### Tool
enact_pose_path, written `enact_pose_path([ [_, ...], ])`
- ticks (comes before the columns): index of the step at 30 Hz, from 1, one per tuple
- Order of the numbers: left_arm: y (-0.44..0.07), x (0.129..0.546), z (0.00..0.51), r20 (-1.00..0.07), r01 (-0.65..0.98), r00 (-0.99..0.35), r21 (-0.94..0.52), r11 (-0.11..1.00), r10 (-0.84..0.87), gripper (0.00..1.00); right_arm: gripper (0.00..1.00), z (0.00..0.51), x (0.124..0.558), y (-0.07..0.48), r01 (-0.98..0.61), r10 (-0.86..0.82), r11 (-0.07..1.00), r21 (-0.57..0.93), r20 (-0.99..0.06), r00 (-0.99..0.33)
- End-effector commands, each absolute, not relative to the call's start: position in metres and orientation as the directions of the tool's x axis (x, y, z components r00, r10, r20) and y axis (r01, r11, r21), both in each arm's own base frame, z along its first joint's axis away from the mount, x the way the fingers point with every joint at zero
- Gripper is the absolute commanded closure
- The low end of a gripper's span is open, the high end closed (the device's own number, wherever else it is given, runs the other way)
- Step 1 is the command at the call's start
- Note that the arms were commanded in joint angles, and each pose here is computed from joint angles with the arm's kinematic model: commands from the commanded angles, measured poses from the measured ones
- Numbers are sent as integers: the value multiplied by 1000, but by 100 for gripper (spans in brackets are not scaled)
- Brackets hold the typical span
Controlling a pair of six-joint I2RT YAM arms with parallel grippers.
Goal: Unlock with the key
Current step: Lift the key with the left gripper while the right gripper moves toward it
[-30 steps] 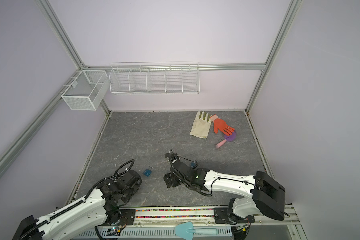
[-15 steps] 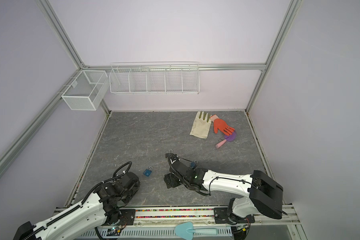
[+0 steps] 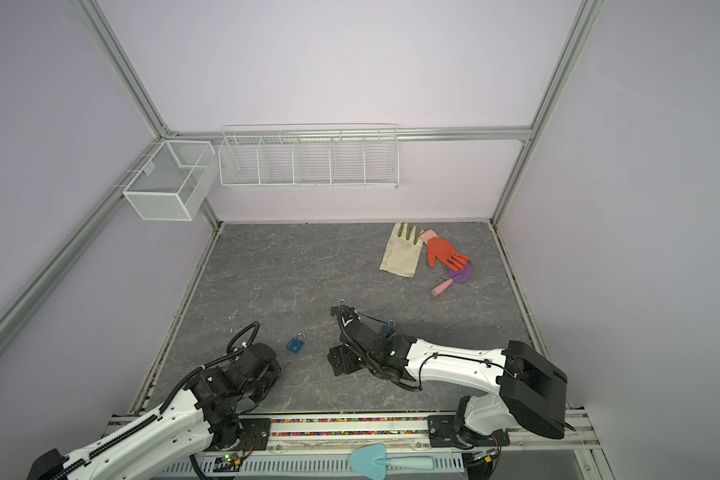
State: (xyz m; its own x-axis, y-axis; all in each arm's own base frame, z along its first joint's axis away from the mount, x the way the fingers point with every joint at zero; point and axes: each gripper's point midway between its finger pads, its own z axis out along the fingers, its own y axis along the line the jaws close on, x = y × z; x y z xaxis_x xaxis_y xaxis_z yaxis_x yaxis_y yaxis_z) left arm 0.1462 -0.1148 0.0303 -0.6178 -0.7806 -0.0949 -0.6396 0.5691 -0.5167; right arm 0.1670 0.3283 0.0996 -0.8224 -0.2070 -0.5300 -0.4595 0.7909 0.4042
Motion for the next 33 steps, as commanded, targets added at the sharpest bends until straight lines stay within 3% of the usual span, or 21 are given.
enact_pose_path([
  [1,-130,159,56,-63,-609,-601,-610,508,-797,100,11,127,173,333,-435,-127,753,494,-539,-832],
  [9,-168,187,118,-56,-472,-624,-768,433,-779,100,10,177,192,334,-432,-26,643,633,-546,-838],
  [15,-208,207,170,-74,-343,-657,-857,385,-750,100,2,222,211,335,-491,28,544,681,-599,-800],
  [22,-241,215,208,-77,-253,-680,-909,332,-729,100,23,244,235,346,-491,72,472,733,-587,-807],
  [27,-247,218,219,-65,-230,-674,-928,292,-736,100,31,260,241,350,-508,124,409,758,-598,-792],
  [33,-253,220,233,-53,-203,-674,-946,254,-737,100,39,245,243,347,-474,132,419,775,-568,-812],
])
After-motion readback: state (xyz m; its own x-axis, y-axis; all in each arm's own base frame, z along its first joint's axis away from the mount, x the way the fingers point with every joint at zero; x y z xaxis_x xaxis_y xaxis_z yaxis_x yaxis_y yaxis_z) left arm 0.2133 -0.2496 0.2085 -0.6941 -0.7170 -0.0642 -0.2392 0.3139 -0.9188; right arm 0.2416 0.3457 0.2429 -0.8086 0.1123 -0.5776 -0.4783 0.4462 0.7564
